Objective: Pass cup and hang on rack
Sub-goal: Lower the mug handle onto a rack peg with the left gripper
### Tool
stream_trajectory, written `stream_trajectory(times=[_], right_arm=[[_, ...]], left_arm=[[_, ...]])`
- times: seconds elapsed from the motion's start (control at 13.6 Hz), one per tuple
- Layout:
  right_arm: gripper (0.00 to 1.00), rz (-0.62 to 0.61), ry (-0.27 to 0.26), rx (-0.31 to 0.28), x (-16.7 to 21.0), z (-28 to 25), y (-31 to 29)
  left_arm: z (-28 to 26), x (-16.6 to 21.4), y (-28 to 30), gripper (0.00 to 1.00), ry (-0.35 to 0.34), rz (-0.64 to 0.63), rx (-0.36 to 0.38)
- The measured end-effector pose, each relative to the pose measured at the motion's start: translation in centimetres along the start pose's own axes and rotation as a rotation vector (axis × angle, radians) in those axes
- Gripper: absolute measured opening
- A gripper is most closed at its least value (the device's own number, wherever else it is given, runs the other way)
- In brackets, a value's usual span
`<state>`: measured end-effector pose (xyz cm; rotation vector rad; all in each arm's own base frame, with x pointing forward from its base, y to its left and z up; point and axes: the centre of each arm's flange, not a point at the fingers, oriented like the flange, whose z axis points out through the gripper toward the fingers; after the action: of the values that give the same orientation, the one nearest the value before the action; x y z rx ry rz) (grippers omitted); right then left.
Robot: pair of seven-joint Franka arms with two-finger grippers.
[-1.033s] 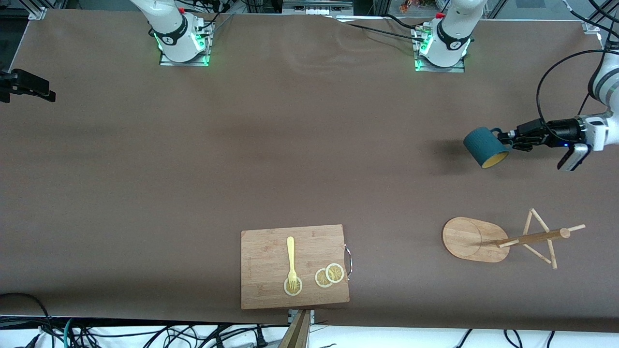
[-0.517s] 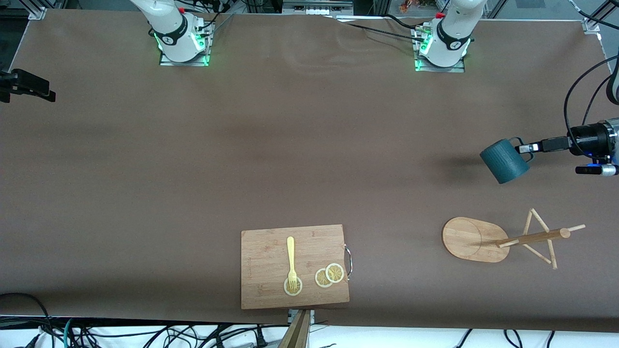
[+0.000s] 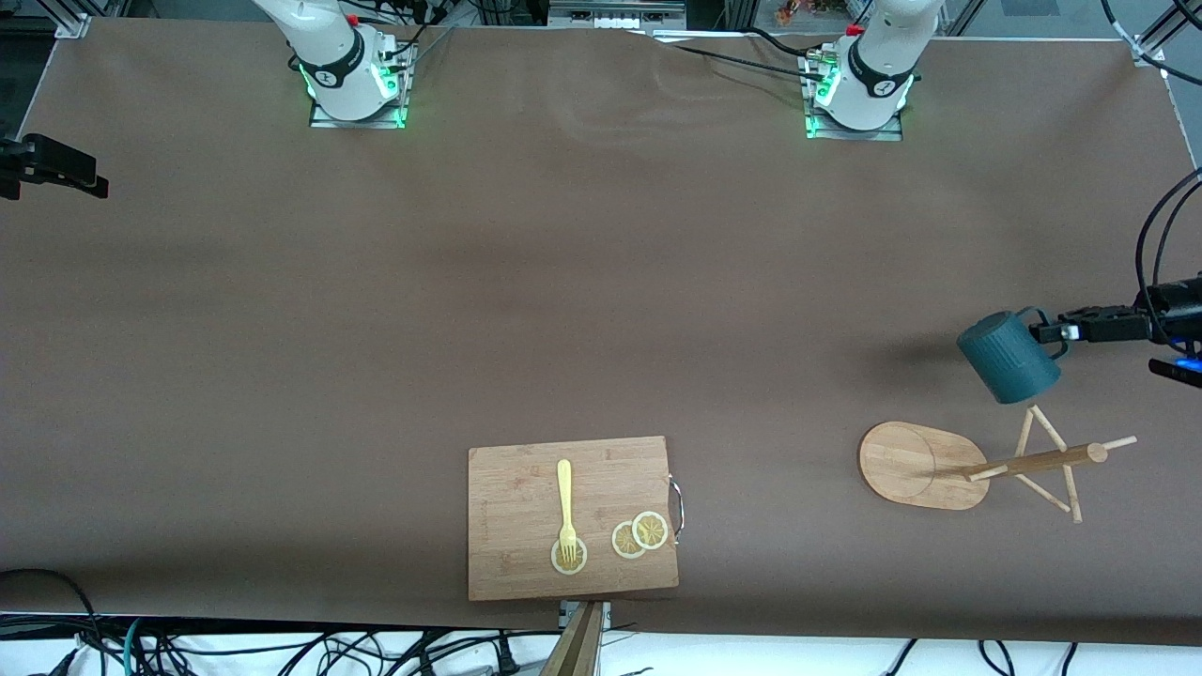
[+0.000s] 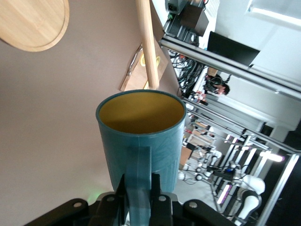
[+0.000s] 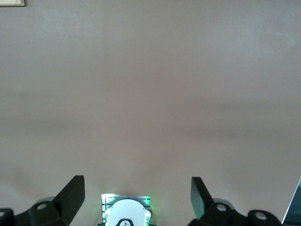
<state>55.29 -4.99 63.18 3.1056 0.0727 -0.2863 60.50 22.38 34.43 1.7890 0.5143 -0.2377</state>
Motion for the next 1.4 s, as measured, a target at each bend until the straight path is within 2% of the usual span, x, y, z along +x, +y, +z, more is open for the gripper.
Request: stream_trajectory(times=[0.37,1.4], right_arm=[[1.0,-0.001,0.0,0.0,0.0,0.0,0.0],[1.0,-0.002,0.001,0.0,0.0,0.0,-0.1]], left_arm=[[0.8,2.5,0.0,0.21,-0.013,-0.051,-0.02],[-2.5,3.9,-1.8,0.21,0.043,-0.14,-0.008]])
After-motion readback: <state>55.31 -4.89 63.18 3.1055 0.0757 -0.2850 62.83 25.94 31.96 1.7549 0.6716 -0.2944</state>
